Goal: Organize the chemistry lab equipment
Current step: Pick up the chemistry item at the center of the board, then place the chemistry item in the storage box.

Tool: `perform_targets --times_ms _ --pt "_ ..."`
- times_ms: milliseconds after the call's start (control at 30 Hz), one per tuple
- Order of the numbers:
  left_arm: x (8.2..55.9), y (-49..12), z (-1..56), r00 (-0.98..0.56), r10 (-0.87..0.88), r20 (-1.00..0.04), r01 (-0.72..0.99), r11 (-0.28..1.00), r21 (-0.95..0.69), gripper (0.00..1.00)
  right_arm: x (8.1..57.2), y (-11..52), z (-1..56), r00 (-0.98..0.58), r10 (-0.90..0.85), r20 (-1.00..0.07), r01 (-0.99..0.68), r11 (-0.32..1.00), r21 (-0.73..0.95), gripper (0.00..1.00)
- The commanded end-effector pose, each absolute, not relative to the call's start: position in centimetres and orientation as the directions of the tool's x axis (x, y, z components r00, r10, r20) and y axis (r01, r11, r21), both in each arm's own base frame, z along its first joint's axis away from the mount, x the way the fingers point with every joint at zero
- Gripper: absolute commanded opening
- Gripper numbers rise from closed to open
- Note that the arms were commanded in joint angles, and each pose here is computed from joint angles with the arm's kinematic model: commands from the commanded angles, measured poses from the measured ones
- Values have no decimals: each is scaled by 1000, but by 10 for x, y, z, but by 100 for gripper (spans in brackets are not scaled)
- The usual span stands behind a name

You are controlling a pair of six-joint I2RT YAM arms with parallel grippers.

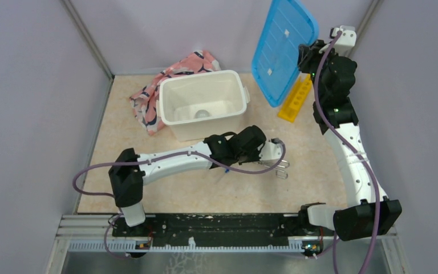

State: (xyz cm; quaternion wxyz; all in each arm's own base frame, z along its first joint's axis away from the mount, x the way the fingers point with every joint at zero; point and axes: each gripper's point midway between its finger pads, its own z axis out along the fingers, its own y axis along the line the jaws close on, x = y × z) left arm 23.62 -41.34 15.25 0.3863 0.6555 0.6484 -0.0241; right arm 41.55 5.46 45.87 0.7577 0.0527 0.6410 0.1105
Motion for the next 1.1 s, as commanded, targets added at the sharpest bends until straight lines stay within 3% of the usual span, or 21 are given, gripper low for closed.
perform_targets --times_ms 0,233,567,833,1067 --pt "268 -396 201 143 814 -564 799 242 551 11 395 47 516 301 260 -917 -118 965 235 0" --pt "320 -365 255 131 795 -593 715 339 612 11 396 44 519 307 254 -917 -105 967 232 0" --pt "387 -318 309 158 820 -551 552 389 738 12 406 47 516 303 253 -919 -113 967 229 0" --pt "431 -288 286 144 879 -455 477 341 810 13 414 48 511 296 249 -922 -110 968 227 0" --pt "459 -260 263 97 874 -475 508 367 779 14 422 51 503 282 250 -926 -117 967 225 0"
